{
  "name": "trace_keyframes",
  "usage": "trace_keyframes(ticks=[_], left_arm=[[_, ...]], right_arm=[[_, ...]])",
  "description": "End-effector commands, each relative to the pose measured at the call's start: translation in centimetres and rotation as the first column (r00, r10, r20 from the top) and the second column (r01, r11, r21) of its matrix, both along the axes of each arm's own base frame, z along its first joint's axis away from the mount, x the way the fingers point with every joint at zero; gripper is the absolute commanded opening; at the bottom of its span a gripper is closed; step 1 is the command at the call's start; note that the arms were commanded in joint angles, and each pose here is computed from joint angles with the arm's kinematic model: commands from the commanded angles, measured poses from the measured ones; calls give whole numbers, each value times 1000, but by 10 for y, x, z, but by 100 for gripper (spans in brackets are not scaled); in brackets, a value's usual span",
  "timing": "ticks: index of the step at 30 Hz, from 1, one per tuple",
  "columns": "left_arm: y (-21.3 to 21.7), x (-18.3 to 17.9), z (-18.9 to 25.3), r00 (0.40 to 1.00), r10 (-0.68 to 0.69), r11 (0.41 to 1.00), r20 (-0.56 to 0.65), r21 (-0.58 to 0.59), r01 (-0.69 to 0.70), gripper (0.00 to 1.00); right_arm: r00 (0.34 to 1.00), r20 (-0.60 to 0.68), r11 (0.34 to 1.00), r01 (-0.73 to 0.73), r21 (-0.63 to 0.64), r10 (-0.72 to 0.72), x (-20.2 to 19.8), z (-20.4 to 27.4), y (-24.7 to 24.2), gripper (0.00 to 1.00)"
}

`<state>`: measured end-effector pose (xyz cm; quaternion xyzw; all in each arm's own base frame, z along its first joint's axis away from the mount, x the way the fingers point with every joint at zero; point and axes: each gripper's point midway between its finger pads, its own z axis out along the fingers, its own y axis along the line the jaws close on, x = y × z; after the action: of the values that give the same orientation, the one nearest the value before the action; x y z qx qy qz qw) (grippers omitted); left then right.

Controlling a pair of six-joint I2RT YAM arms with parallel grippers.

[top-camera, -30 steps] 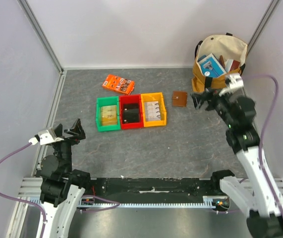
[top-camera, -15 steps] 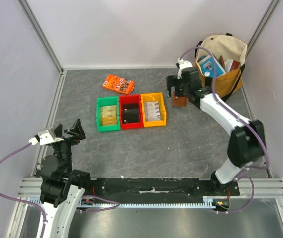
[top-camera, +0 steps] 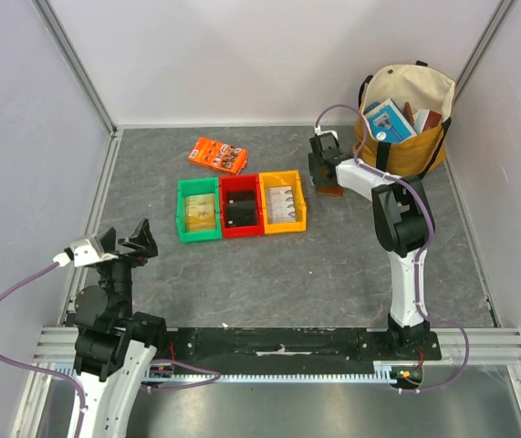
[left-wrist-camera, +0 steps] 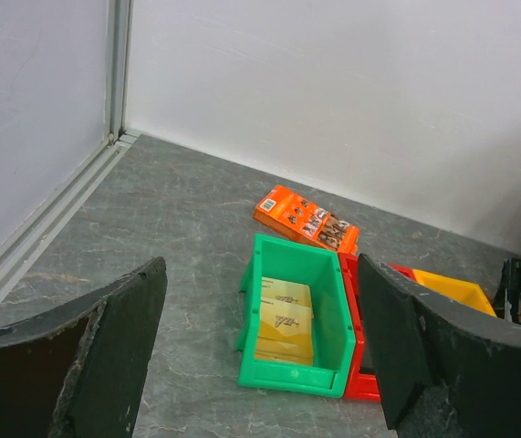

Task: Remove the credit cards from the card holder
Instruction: Open the card holder at the center of the board.

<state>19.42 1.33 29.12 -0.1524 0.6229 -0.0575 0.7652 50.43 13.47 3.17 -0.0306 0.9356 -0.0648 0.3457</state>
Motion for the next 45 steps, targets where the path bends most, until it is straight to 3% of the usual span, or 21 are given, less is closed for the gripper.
trace_keyframes(ticks=[1, 6, 12, 19, 22, 26, 32, 35, 39, 43, 45], left_arm=[[4, -16, 22, 994, -1, 1000, 107, -15, 2, 90], [2, -16, 23, 994, -7, 1000, 106, -16, 9, 90], [3, -15, 20, 996, -2, 999, 92, -32, 5, 90], [-7, -8, 17, 998, -48, 997, 51, -50, 51, 89], [-19, 2, 13, 995, -103, 994, 2, -42, 103, 90], [-35, 13, 7, 983, -177, 983, -53, -48, 174, 90], [-57, 27, -17, 947, -269, 963, -176, -51, 264, 88], [-79, 31, -34, 893, -374, 927, -252, -84, 365, 88], [-117, 32, -63, 741, -543, 840, -395, -239, 487, 88], [-147, 27, -80, 581, -660, 751, -477, -410, 518, 84], [-160, 24, -85, 532, -690, 724, -491, -451, 522, 83]], right_arm=[[997, -68, 1000, 26, 9, -25, -17, -6, -7, 57], [984, -176, 999, 6, 48, 2, -84, -16, -3, 48], [951, -306, 997, -3, 82, 28, -191, -34, -3, 48], [953, -264, 975, -94, 201, 146, -275, -11, 29, 56], [952, -205, 945, -167, 282, 229, -287, 12, 52, 71], [990, -59, 956, -106, 273, 127, -267, 51, 32, 91], [988, -155, 933, 58, 356, -2, -259, 35, -13, 93], [979, -201, 912, 112, 395, -33, -266, 24, -18, 95], [970, -241, 903, 136, 408, -37, -279, 11, -20, 91], [958, -286, 904, 111, 414, 13, -290, 0, -14, 74], [957, -288, 910, 91, 405, 33, -291, -4, -9, 69]])
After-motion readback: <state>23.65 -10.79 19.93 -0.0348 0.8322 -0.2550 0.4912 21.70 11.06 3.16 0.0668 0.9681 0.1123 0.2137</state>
